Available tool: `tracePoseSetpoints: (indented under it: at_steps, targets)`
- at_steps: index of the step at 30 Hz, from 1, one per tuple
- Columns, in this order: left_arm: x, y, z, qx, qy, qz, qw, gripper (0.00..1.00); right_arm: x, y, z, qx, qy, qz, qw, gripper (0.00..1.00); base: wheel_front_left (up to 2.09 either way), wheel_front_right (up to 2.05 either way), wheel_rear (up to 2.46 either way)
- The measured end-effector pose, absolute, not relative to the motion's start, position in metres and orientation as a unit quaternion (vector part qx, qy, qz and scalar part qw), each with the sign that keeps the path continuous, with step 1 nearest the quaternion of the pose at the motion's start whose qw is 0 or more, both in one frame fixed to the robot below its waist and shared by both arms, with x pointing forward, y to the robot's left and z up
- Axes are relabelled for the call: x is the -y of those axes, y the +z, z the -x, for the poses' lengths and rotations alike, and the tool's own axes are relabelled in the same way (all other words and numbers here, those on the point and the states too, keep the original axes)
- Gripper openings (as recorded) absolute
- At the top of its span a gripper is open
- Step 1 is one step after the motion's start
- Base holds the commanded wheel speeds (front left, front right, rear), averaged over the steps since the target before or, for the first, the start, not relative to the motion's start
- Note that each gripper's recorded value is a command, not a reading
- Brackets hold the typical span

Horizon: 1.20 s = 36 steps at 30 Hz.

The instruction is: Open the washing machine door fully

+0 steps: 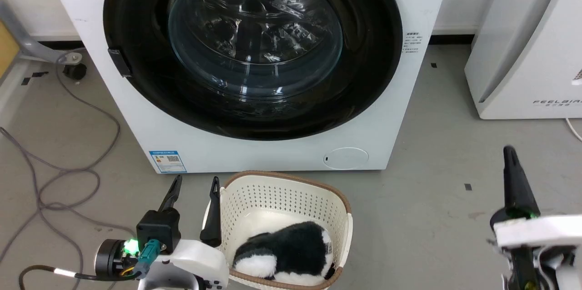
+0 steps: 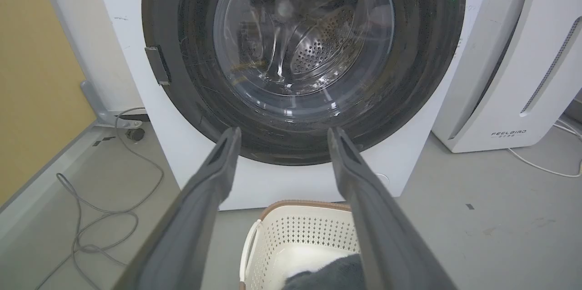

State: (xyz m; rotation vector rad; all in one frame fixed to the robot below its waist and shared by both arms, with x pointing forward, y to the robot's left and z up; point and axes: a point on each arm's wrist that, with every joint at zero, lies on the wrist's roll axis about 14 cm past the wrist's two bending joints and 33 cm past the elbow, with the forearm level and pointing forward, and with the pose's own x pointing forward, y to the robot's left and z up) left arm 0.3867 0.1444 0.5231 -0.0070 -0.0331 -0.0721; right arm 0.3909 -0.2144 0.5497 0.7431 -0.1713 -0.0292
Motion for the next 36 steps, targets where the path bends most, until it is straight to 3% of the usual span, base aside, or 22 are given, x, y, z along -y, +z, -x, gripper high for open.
tracePoseSetpoints:
  at_steps: [7,17,28,36]
  targets:
    - [-0.138,0.523,-0.395,0.02,-0.044,0.005,0.999,1.0,0.219,0.57,-0.419,0.115,-0.008,-0.436,0.892,0.0,0.0,0.0,0.0]
    - [-0.131,0.522,-0.411,0.028,-0.054,0.007,0.998,1.0,0.224,0.599,-0.474,0.128,0.021,-0.481,0.867,0.0,0.0,0.0,0.0]
    - [-0.124,0.522,-0.432,0.04,-0.063,0.008,0.997,1.0,0.206,0.621,-0.547,0.088,0.074,-0.493,0.863,0.0,0.0,0.0,0.0]
    - [-0.119,0.517,-0.447,0.045,-0.066,0.01,0.997,1.0,0.179,0.619,-0.596,0.012,0.113,-0.477,0.872,0.0,0.0,0.0,0.0]
